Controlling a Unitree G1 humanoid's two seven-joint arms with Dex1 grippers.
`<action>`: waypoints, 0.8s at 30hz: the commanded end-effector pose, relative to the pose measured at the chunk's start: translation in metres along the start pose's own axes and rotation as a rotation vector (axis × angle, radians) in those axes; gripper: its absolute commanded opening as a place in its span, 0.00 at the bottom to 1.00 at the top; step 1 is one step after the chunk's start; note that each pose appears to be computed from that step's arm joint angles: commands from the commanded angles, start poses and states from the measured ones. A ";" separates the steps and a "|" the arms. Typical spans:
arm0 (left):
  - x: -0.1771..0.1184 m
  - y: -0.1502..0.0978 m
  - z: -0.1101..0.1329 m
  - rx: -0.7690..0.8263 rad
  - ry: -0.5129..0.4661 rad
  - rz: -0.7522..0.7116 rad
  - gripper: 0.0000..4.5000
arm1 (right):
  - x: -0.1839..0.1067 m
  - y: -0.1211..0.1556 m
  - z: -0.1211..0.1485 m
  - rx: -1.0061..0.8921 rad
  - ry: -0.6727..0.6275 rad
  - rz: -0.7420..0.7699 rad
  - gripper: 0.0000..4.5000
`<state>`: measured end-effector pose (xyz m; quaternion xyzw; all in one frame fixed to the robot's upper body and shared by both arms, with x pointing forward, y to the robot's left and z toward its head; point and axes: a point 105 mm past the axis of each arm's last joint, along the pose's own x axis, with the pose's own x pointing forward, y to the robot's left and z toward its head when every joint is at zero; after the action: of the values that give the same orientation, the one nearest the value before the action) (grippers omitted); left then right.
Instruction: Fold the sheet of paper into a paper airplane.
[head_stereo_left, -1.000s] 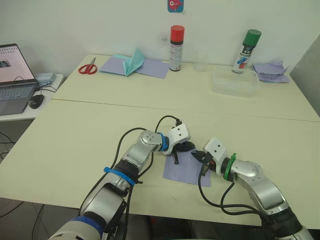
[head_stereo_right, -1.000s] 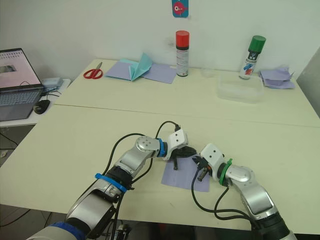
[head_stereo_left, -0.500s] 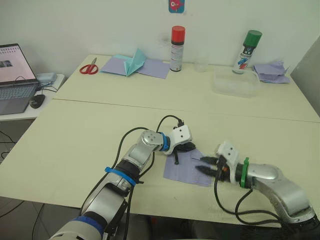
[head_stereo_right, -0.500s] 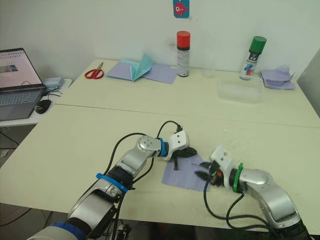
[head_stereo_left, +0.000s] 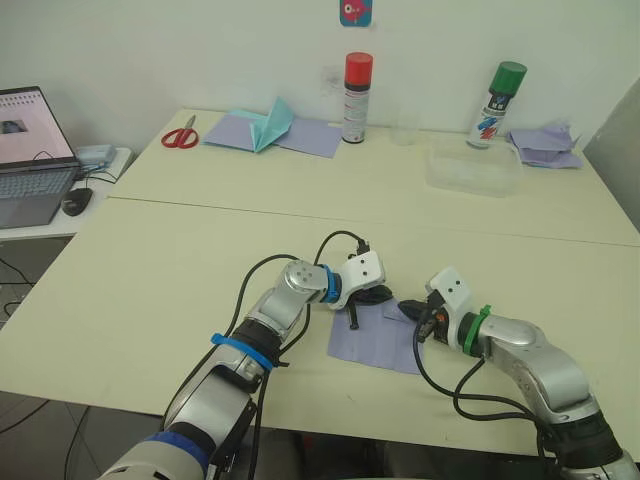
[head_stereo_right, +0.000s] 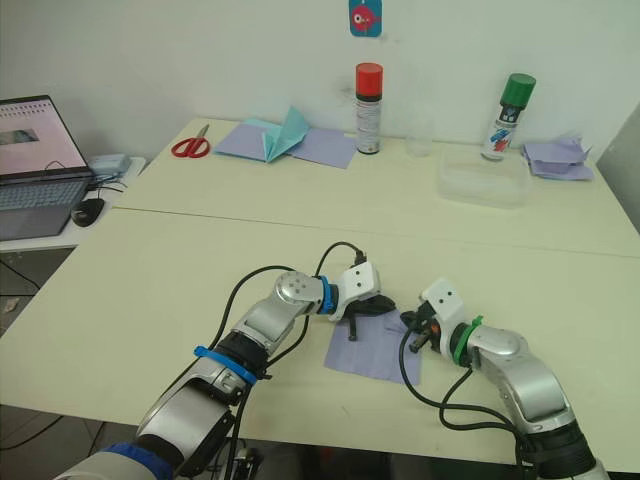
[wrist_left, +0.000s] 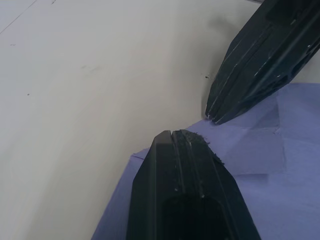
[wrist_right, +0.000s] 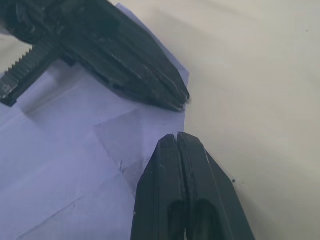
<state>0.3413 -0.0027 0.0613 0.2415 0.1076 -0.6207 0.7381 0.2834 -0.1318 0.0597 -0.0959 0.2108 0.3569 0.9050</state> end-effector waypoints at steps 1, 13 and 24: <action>0.004 -0.014 -0.033 -0.047 0.121 -0.044 0.00 | -0.014 -0.002 -0.023 0.039 0.090 -0.012 0.01; 0.007 -0.012 -0.031 -0.036 0.117 -0.052 0.00 | -0.011 0.001 0.022 0.015 -0.151 0.008 0.01; 0.012 -0.014 0.019 -0.008 -0.106 -0.087 0.00 | 0.011 0.014 -0.021 -0.030 0.066 0.017 0.01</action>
<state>0.3385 -0.0130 0.0652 0.2203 0.0935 -0.6387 0.7313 0.2827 -0.1172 0.0582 -0.1165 0.1878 0.3684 0.9030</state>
